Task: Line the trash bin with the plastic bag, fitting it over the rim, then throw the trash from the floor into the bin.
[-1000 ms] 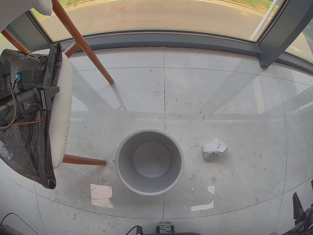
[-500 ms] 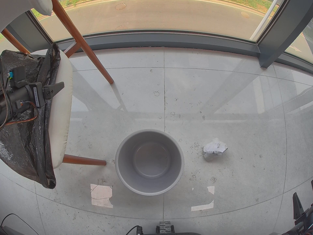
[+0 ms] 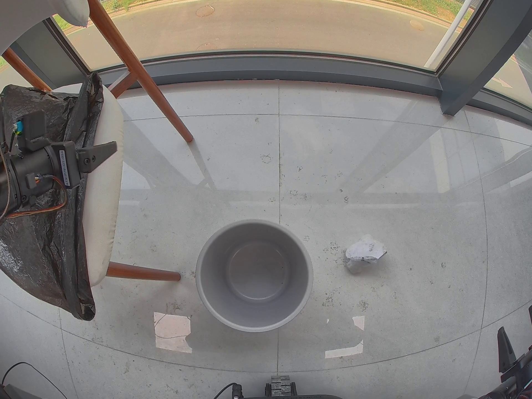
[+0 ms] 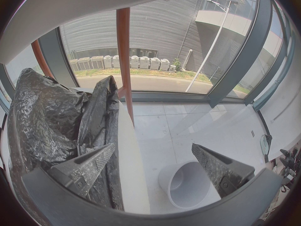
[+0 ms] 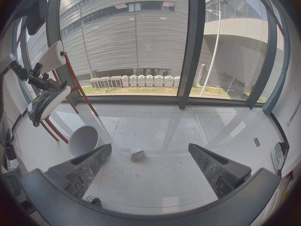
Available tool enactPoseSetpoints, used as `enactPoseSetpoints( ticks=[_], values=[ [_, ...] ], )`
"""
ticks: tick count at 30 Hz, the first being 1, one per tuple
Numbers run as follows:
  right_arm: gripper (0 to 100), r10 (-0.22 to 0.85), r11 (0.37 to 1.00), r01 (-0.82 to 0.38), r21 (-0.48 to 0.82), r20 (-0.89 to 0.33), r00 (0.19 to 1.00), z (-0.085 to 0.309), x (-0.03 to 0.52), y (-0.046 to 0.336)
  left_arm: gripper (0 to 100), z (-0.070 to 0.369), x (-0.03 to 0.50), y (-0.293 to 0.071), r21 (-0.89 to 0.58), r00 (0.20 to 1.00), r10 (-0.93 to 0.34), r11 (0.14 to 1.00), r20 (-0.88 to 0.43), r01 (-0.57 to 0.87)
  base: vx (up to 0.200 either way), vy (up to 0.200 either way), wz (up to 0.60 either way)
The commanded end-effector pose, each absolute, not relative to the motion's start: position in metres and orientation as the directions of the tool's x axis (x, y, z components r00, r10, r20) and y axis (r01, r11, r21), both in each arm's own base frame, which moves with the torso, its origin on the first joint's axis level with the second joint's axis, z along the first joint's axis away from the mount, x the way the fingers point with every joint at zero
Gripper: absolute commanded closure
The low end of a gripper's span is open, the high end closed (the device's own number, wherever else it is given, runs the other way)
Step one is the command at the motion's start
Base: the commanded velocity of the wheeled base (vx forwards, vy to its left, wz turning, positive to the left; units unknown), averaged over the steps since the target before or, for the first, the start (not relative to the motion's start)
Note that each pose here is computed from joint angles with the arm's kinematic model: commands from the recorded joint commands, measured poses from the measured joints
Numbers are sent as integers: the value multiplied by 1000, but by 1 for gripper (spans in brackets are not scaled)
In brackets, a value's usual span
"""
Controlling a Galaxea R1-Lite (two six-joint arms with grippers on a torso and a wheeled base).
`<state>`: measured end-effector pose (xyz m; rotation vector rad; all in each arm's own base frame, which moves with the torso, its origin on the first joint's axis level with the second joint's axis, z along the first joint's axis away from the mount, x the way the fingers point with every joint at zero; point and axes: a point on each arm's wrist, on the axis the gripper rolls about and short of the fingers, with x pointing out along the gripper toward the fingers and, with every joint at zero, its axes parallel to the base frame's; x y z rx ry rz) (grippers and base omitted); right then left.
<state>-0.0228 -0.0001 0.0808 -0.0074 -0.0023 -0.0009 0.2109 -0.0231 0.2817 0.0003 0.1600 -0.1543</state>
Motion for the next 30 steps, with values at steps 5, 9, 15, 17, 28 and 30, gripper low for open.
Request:
enactPoseSetpoints(
  ticks=[5, 9, 15, 17, 28, 30],
  values=[
    [0, 0, 1000, 0, -8, 3, 1000, 76, -23, 0, 0, 282, 211, -13, 3, 985, -77, 997, -154, 79, 0, 0, 0],
    [0, 0, 1000, 0, -8, 3, 1000, 76, -23, 0, 0, 279, 213, -12, 7, 985, -50, 999, -168, 52, 0, 0, 0],
    [0, 0, 1000, 0, -8, 3, 1000, 76, -23, 0, 0, 271, 220, -7, 8, 980, -24, 1000, -198, 26, 0, 0, 0],
    [0, 0, 1000, 0, -8, 3, 1000, 76, -23, 0, 0, 266, 223, -7, 8, 976, -22, 1000, -218, 25, 0, 0, 0],
    [0, 0, 1000, 0, -8, 3, 1000, 76, -23, 0, 100, 252, 245, -7, 23, 977, -22, 999, -210, 28, 0, 0, 0],
    [0, -2, 1000, 2, -8, 3, 1000, 76, -23, 0, 100, 247, 244, -7, 23, 974, -19, 999, -225, 25, 0, 0, 0]
  ],
)
